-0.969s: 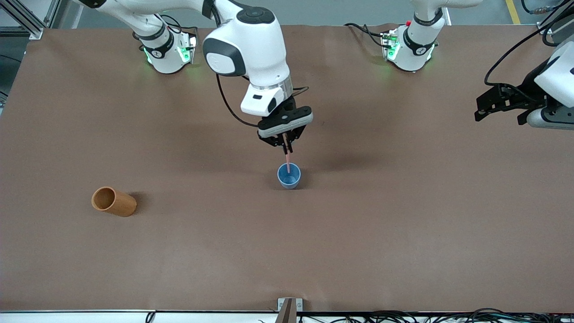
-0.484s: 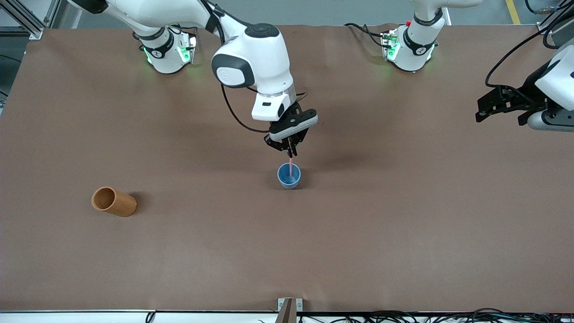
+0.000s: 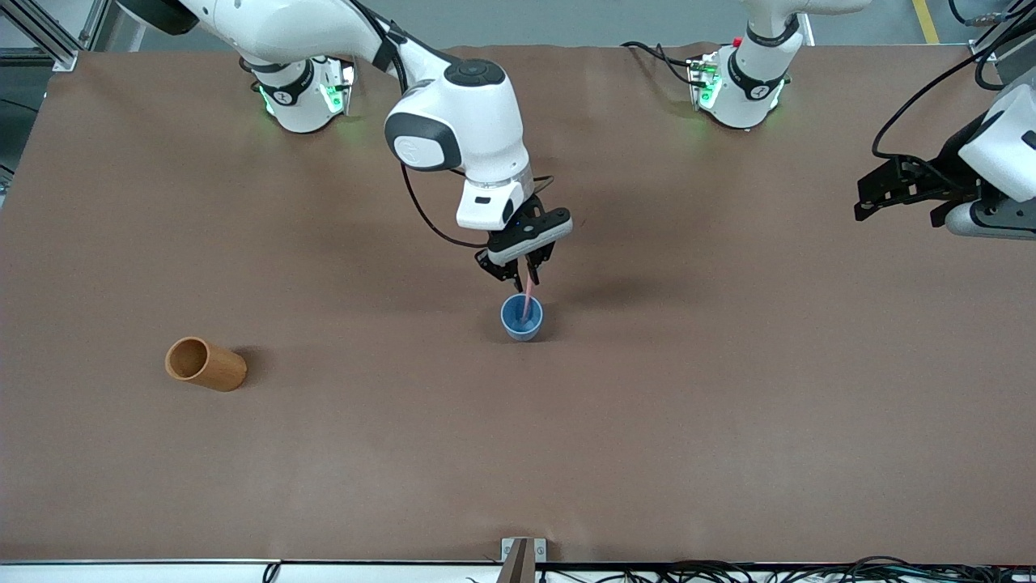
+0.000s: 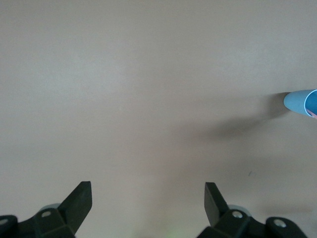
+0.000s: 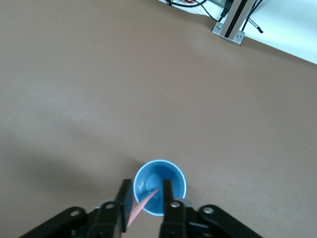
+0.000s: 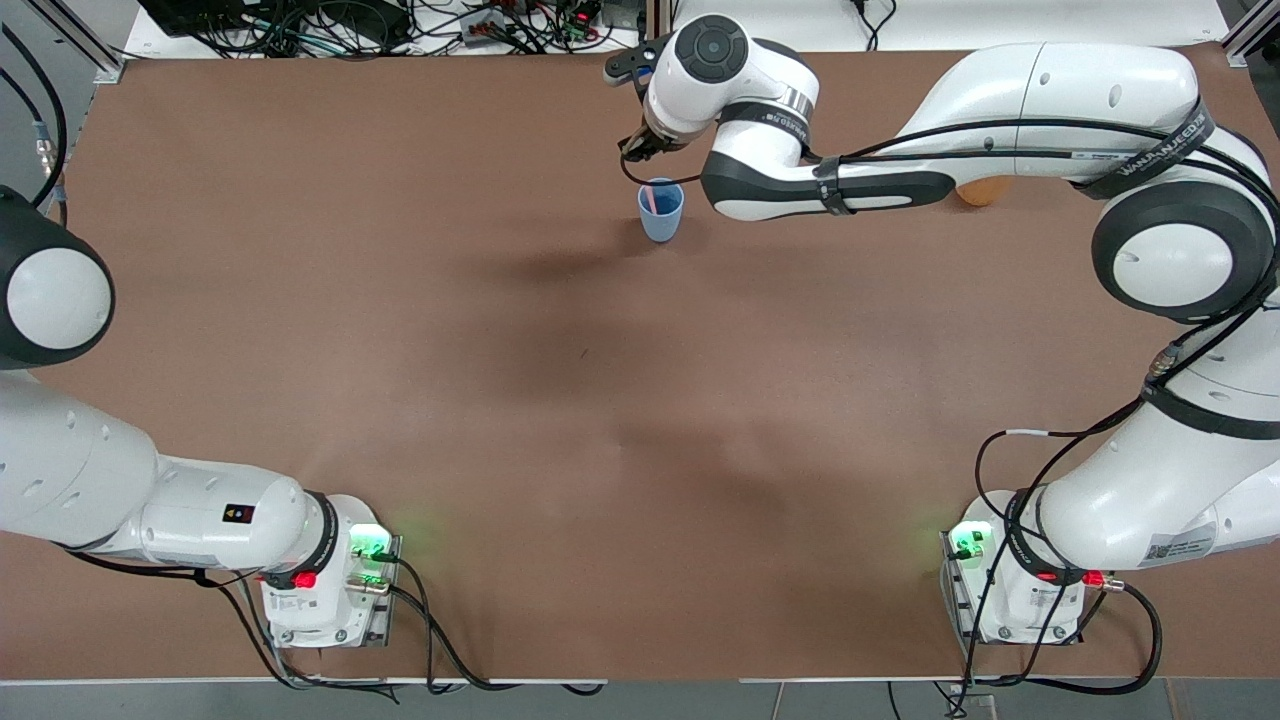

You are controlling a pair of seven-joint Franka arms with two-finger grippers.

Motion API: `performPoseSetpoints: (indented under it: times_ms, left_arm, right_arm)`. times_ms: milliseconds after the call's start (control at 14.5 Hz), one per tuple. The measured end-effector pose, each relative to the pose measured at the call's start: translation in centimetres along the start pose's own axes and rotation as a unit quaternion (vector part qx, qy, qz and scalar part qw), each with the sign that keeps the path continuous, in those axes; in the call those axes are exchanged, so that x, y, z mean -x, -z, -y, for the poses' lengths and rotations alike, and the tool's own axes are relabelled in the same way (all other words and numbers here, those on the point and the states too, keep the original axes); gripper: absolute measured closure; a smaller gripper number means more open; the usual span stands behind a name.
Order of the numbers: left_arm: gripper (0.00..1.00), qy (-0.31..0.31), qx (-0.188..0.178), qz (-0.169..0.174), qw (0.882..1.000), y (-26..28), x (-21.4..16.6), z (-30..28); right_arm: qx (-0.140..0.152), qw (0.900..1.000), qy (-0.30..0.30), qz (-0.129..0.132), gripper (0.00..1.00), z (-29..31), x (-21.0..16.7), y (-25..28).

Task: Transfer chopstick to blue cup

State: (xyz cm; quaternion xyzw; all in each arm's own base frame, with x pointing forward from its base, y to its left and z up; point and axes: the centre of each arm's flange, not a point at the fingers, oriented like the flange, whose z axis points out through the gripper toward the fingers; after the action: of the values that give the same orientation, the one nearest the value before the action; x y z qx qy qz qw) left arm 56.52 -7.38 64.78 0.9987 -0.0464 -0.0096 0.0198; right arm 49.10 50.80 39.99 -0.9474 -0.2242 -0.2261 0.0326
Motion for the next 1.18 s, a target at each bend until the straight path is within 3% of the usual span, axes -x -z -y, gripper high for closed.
performPoseSetpoints:
  times_ms: [415,553,623,899,1176]
  left_arm:
    - [0.00,0.001,0.000,0.004,1.000,-0.4,0.0,0.1]
    - [0.00,0.001,0.000,0.005,1.000,-0.5,0.0,0.1]
    - [0.00,0.001,0.000,0.005,1.000,-0.5,0.0,0.1]
    - [0.00,0.000,0.000,0.005,1.000,-0.5,0.0,0.0]
    - [0.00,0.000,0.000,0.004,1.000,-0.5,-0.1,0.0]
  right_arm:
    - [0.010,0.999,-0.027,-0.029,0.02,-3.5,-2.9,2.1]
    - [0.025,0.998,-0.044,-0.044,0.00,-5.5,-4.2,4.7]
    - [0.035,0.997,-0.060,-0.038,0.00,-6.5,-4.6,6.1]
    - [0.038,0.993,-0.108,-0.001,0.00,-11.4,-5.7,11.1]
    - [0.037,0.988,-0.135,0.064,0.00,-22.9,-5.7,15.7]
